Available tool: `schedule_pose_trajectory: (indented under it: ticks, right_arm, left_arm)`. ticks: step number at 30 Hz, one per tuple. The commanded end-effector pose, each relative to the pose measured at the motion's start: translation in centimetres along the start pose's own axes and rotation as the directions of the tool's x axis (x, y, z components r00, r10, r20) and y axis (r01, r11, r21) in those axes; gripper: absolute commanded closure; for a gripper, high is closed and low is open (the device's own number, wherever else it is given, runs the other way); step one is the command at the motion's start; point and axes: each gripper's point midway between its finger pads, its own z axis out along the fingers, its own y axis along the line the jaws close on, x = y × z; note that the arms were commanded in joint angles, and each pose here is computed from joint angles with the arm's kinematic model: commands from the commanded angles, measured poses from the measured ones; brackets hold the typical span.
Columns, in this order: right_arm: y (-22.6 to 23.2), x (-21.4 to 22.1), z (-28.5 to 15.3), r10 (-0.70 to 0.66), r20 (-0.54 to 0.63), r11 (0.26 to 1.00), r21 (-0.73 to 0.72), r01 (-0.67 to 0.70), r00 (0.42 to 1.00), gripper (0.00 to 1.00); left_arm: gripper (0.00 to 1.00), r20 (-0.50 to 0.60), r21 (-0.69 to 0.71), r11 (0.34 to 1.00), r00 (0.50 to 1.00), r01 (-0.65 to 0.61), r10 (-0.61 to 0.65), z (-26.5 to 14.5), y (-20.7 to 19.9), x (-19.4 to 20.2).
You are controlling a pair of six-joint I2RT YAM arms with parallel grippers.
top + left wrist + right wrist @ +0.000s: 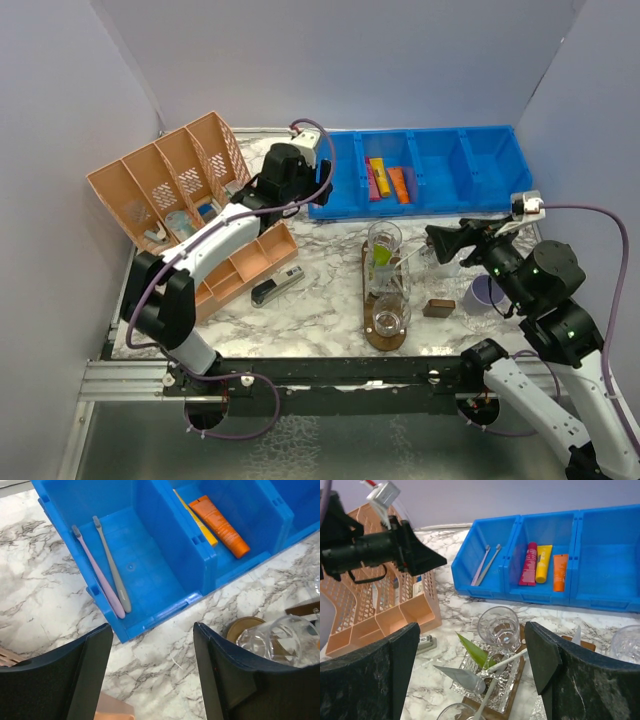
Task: Prepare toiletry sets of a toothbrush and toothpaste on the tray
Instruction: Pick up the toothbrush from the storage box.
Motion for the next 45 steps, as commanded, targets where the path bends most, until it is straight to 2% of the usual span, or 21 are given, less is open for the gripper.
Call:
schedule_pose_trajectory:
  ticks: [1, 7, 10, 15, 19, 25, 29, 33, 39, 45]
  right_arm:
    - [0.8, -0.6, -0.3, -0.087, 0.007, 0.995, -0.056, 0.087, 0.996, 0.14]
    - [-0.4, -0.4, -1.0, -0.135, 0.004, 0.991, -0.006, 0.135, 0.991, 0.15]
    - [-0.9, -0.5, -1.7, -0.148, 0.018, 0.989, 0.019, 0.148, 0.989, 0.14]
    - [-1.6, -0.7, -2.8, -0.157, 0.048, 0.987, 0.047, 0.155, 0.986, 0.1]
    - [-1.7, -1.0, -3.8, -0.16, 0.079, 0.986, 0.052, 0.157, 0.984, 0.09]
    - [-1.1, -1.7, -4.6, -0.171, 0.118, 0.985, 0.019, 0.17, 0.978, 0.07]
    - [-1.3, -1.3, -4.5, -0.178, 0.101, 0.984, 0.028, 0.176, 0.979, 0.07]
    - [-1.5, -0.8, -4.4, -0.179, 0.087, 0.984, 0.031, 0.177, 0.98, 0.07]
    - [-1.7, -0.3, -4.3, -0.18, 0.083, 0.983, 0.034, 0.178, 0.98, 0.07]
    - [-1.8, 0.1, -3.9, -0.181, 0.074, 0.983, 0.032, 0.179, 0.981, 0.07]
  left_arm:
    - [0.36, -0.059, -0.072, 0.996, 0.997, -0.052, 0.048, 2.2, 1.3, -0.4]
    - [0.54, -0.189, -0.178, 0.973, 0.976, -0.145, 0.111, 6.8, 2.3, 0.9]
    - [0.53, -0.225, -0.21, 0.958, 0.963, -0.195, 0.147, 8.8, 2.0, 1.0]
    - [0.54, -0.293, -0.254, 0.95, 0.95, -0.184, 0.106, 12.5, 2.5, 1.6]
    - [0.54, -0.303, -0.294, 0.942, 0.95, -0.161, 0.068, 14.5, 2.9, 2.0]
    - [0.54, -0.282, -0.354, 0.929, 0.959, -0.111, 0.007, 16.3, 5.3, 2.4]
    - [0.56, -0.3, -0.359, 0.928, 0.954, -0.1, -0.013, 17.5, 6.1, 3.7]
    - [0.51, -0.309, -0.388, 0.917, 0.951, -0.097, -0.03, 18.3, 6.9, 5.1]
    - [0.52, -0.316, -0.45, 0.887, 0.947, -0.104, -0.05, 19.4, 8.2, 6.9]
    - [0.43, -0.325, -0.511, 0.856, 0.94, -0.081, -0.104, 19.7, 9.2, 9.4]
